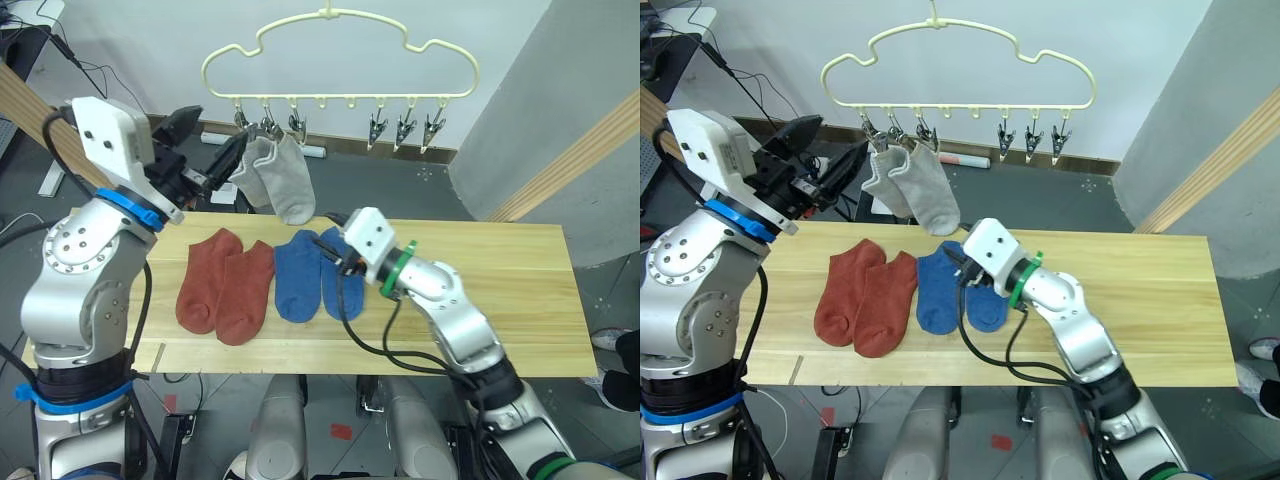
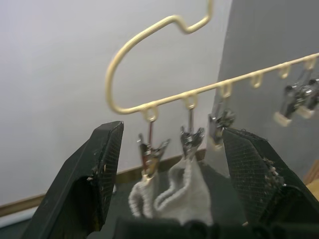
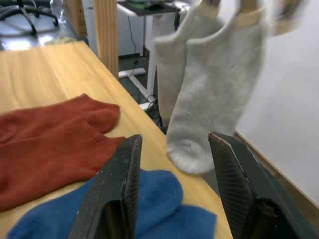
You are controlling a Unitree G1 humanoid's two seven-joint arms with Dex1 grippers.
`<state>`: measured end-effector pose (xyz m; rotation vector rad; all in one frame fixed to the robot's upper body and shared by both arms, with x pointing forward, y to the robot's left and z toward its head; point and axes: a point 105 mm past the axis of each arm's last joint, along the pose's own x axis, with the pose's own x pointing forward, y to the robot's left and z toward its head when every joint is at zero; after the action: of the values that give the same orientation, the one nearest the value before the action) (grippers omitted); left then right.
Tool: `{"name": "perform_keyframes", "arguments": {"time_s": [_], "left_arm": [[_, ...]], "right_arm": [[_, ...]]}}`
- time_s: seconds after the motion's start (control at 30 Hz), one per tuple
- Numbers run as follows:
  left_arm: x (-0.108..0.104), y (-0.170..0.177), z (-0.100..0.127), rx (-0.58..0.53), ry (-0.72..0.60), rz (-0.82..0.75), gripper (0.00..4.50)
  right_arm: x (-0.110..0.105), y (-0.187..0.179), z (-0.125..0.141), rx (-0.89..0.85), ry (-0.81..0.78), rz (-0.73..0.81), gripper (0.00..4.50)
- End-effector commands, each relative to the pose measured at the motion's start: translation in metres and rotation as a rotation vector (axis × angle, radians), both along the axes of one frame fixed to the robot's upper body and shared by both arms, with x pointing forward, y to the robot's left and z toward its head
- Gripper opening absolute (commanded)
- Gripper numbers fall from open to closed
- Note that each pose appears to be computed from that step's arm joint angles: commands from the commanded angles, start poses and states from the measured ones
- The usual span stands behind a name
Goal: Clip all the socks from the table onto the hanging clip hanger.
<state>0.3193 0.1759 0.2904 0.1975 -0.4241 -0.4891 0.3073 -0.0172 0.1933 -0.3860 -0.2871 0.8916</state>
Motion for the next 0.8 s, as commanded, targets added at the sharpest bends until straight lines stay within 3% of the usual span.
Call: {"name": "perform_keyframes", "arguments": {"time_s": [0.03, 0.2, 0.47, 0.63, 0.8], "left_arm": [[-0.008, -0.013, 0.002, 0.004, -0.072, 0.003, 3.42], [0.0, -0.023, -0.007, -0.045, -0.099, 0.043, 3.42], [0.012, -0.046, -0.023, -0.134, -0.083, 0.04, 3.42], [0.017, -0.055, -0.031, -0.158, -0.089, 0.061, 2.26], [0.02, -0.059, -0.033, -0.164, -0.093, 0.074, 2.26]], "right_arm": [[-0.025, -0.025, 0.021, 0.024, -0.013, 0.045, 2.18], [-0.036, -0.057, 0.033, 0.026, 0.018, 0.001, 2.18], [-0.059, -0.07, 0.029, 0.017, 0.096, -0.001, 2.18], [-0.062, -0.076, 0.026, -0.01, 0.119, -0.017, 2.23], [-0.062, -0.077, 0.027, -0.017, 0.123, -0.022, 2.23]]}}
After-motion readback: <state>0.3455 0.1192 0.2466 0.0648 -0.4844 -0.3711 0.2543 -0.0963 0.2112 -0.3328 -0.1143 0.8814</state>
